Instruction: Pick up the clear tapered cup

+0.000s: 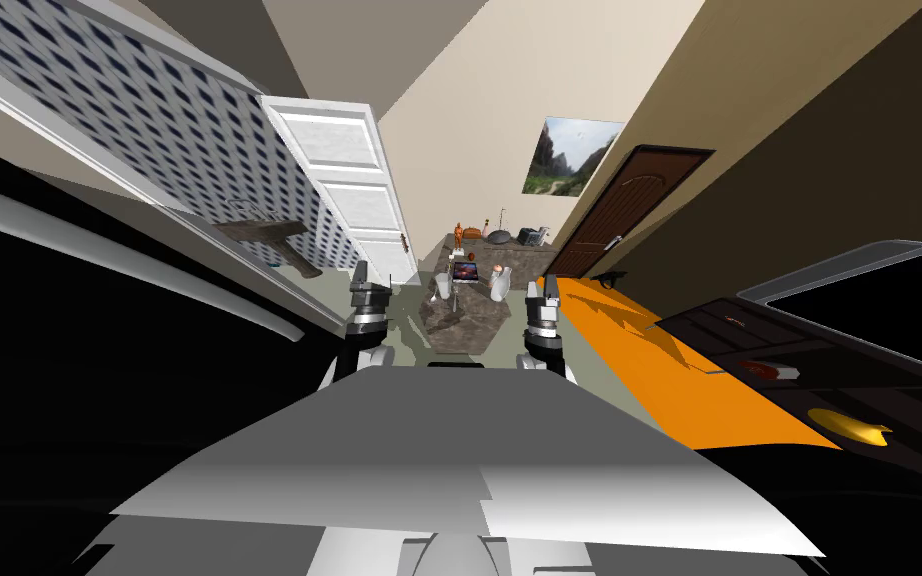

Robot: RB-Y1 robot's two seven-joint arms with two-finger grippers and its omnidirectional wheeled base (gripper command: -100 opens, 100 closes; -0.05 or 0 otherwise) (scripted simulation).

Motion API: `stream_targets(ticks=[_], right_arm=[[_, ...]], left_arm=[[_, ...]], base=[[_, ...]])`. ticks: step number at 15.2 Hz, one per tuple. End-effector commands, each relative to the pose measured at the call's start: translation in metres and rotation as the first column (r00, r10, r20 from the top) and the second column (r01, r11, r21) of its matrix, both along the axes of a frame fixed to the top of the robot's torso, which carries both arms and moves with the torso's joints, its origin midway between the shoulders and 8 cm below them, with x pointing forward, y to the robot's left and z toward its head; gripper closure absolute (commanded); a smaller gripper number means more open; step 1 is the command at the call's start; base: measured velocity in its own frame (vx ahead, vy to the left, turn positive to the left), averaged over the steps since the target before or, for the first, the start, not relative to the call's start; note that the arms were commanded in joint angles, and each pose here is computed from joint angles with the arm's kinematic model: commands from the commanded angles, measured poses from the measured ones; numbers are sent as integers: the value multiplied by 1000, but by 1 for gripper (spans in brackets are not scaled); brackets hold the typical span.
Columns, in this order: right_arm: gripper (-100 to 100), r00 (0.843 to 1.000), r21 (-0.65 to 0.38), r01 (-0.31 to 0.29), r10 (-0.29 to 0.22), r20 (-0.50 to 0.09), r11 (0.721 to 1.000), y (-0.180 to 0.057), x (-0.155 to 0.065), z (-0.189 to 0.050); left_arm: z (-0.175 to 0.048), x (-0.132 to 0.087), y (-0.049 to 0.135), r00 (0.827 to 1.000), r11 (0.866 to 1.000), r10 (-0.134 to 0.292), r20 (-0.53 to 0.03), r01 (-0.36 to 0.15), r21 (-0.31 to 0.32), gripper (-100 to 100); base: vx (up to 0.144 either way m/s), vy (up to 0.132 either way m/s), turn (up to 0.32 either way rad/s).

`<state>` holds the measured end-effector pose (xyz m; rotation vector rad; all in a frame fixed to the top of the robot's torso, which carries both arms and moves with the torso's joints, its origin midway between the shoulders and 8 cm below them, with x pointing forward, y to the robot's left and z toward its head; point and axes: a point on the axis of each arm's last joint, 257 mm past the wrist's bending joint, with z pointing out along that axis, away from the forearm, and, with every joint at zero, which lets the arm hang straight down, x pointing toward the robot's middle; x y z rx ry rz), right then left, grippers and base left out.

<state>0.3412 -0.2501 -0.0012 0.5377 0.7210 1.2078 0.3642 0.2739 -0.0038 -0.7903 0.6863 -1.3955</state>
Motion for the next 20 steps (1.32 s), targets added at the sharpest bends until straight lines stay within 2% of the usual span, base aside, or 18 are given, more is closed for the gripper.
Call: stream_targets(ticks=[1, 5, 6, 10, 13, 15, 18, 20], right_arm=[[0, 1000, 0, 0, 0, 0, 1000, 0, 0, 0], [0, 1000, 0, 0, 0, 0, 1000, 0, 0, 0], [0, 1000, 0, 0, 0, 0, 1000, 0, 0, 0], [0, 1000, 0, 0, 0, 0, 1000, 0, 0, 0], [0, 1000, 0, 0, 0, 0, 1000, 0, 0, 0], [0, 1000, 0, 0, 0, 0, 1000, 0, 0, 0], [0, 1000, 0, 0, 0, 0, 1000, 0, 0, 0], [0, 1000, 0, 0, 0, 0, 1000, 0, 0, 0]], left_arm=[[-7, 9, 0, 999, 1000, -11, -34, 12, 26, -100], [-23, 30, 4, 994, 998, -17, -110, 24, 64, -100], [-23, 30, 4, 994, 998, -17, -110, 24, 64, -100], [-38, 48, 11, 984, 995, -11, -179, 28, 92, -100], [-49, 68, 21, 972, 992, 2, -235, 27, 123, -100], [-55, 70, 22, 966, 992, 6, -259, 26, 121, -100], [-67, 90, 36, 948, 988, 30, -318, 20, 153, -100], [-74, 92, 38, 937, 988, 35, -348, 19, 150, -100]], base=[[-3, -24, -12], [4, -76, -17], [0, -70, -7], [-1, -63, -16], [5, -83, -20], [0, -65, -9], [4, -64, -21], [0, -70, -10]])
